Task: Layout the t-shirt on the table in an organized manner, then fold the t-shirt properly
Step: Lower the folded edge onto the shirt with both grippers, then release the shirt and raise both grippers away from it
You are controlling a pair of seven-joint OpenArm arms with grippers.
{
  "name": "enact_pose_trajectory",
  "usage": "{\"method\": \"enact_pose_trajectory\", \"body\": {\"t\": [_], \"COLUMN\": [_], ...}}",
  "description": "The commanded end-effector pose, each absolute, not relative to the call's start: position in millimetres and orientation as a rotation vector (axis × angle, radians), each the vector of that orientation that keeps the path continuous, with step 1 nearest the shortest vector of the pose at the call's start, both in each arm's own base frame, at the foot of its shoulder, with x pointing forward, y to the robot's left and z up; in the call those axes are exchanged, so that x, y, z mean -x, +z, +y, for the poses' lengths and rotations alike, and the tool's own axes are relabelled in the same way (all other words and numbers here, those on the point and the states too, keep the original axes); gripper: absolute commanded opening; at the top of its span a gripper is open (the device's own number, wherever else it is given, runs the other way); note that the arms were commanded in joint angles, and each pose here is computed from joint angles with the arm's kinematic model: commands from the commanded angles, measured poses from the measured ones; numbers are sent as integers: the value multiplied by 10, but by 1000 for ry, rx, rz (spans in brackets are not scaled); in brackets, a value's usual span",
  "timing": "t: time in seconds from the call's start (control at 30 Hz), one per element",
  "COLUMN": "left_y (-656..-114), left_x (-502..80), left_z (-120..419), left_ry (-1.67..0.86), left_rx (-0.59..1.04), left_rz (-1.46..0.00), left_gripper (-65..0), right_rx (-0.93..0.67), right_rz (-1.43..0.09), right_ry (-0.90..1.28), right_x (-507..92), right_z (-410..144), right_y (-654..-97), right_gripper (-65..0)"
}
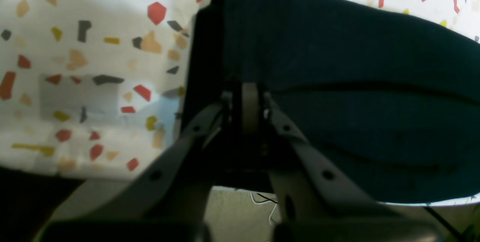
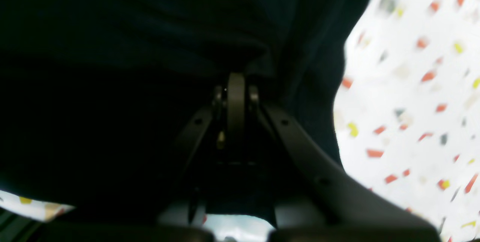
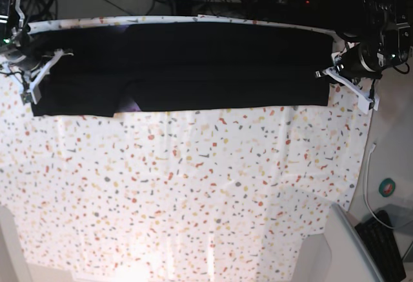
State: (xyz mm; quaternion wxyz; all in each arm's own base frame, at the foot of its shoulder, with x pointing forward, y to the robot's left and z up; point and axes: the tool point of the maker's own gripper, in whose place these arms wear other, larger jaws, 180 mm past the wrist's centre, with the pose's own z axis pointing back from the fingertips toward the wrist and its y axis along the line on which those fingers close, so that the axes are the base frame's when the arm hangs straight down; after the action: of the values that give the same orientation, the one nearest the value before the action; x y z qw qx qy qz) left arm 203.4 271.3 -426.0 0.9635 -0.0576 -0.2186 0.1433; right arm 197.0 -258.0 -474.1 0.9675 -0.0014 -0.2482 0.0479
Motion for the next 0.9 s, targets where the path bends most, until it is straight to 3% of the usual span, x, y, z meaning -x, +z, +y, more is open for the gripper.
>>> {"method": "enact_pose_trajectory", "body": {"t": [0.0, 0.1, 0.13, 0.27, 0.33, 0.37, 0.47, 0.53, 0.57, 0.63, 0.67, 0.87], "left_y": [-4174, -4164, -4152, -4022, -3892, -3820, -3557, -3561, -3611, -3755, -3841, -4393], "left_x": [-2102, -2107, -2116, -2172, -2207, -2212, -2250, -2251, -2264, -2326, -2350, -2312], "left_z": [2766, 2788, 2807, 2993, 3166, 3231, 3333, 3194, 3070, 2737, 2617, 2528], "left_ry": [280, 282, 286, 337, 388, 413, 459, 444, 432, 383, 373, 418], "left_rx": [109, 105, 102, 79, 59, 51, 38, 61, 87, 149, 176, 215], "left_rz": [-474, -478, -483, -532, -581, -608, -702, -706, -695, -660, -637, -479], "left_gripper": [-650, -650, -648, -295, -207, -202, -235, -313, -375, -584, -650, -650], "right_rx": [23, 35, 37, 62, 65, 72, 75, 68, 60, 33, 18, -26], "right_rz": [-535, -580, -593, -658, -681, -691, -720, -750, -759, -771, -762, -666], "right_ry": [98, 60, 41, 18, 28, 34, 38, 25, 11, -28, -48, -130], "right_x": [-2066, -2102, -2078, -2085, -2077, -2076, -2118, -2292, -2378, -2589, -2670, -2821], "right_z": [-2658, -2674, -2672, -2682, -2632, -2631, -2614, -2619, -2630, -2672, -2686, -2820], "right_y": [-4628, -4483, -4447, -4222, -4132, -4083, -4009, -3984, -4007, -4113, -4192, -4594], "right_gripper": [-650, -650, -606, -360, -308, -309, -314, -354, -398, -578, -650, -650]}}
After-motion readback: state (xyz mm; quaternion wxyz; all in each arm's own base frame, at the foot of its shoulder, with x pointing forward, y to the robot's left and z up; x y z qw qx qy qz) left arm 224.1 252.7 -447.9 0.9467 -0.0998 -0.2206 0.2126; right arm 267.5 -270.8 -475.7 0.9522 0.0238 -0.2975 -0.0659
